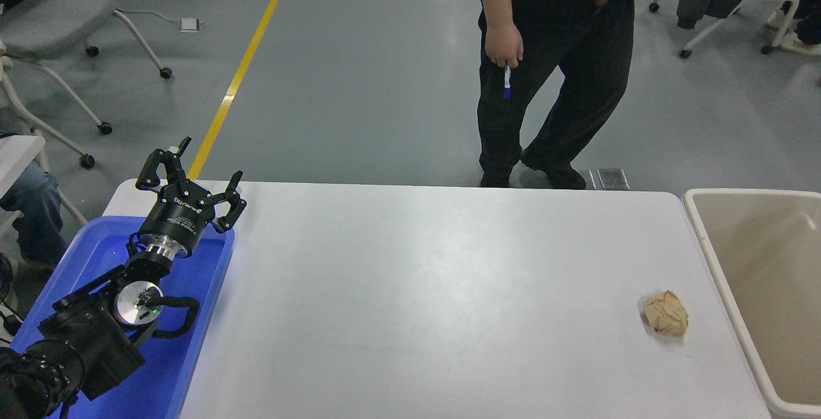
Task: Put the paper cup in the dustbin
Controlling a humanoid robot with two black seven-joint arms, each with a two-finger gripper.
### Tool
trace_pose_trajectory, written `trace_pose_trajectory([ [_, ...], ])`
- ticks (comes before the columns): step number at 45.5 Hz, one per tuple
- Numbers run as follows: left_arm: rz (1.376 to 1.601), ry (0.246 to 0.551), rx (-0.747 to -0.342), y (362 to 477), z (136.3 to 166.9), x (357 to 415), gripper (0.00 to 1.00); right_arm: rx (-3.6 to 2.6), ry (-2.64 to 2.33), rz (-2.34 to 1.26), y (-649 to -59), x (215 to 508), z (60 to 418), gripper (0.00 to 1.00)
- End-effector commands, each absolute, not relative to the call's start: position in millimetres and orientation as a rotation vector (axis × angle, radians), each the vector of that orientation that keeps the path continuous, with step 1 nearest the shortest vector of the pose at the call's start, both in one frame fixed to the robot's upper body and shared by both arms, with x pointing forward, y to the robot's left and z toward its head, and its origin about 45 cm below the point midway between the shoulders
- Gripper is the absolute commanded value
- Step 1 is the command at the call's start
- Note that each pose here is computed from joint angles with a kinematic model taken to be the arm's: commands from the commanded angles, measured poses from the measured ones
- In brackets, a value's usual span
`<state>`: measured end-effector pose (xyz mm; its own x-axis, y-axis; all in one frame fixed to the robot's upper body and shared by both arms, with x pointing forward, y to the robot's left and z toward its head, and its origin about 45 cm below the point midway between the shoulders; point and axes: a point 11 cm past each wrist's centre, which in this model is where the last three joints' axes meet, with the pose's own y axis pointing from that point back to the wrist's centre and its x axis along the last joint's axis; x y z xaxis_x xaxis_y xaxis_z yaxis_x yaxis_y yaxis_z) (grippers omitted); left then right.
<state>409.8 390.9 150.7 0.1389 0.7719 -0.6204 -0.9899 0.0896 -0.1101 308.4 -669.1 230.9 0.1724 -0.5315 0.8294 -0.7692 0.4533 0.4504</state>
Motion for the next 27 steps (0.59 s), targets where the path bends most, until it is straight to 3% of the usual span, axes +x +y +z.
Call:
trace_pose_trajectory([
  [1,1.383,0.463,-0.579,391.1,150.7,409.8,1.00,1.157,-1.598,0.122,-660,295,188,0.00],
  [27,1.381,0.463,-0.580,390.9,150.8,409.8,1.00,1.127,-1.623,0.030,-624,287,124,0.00],
])
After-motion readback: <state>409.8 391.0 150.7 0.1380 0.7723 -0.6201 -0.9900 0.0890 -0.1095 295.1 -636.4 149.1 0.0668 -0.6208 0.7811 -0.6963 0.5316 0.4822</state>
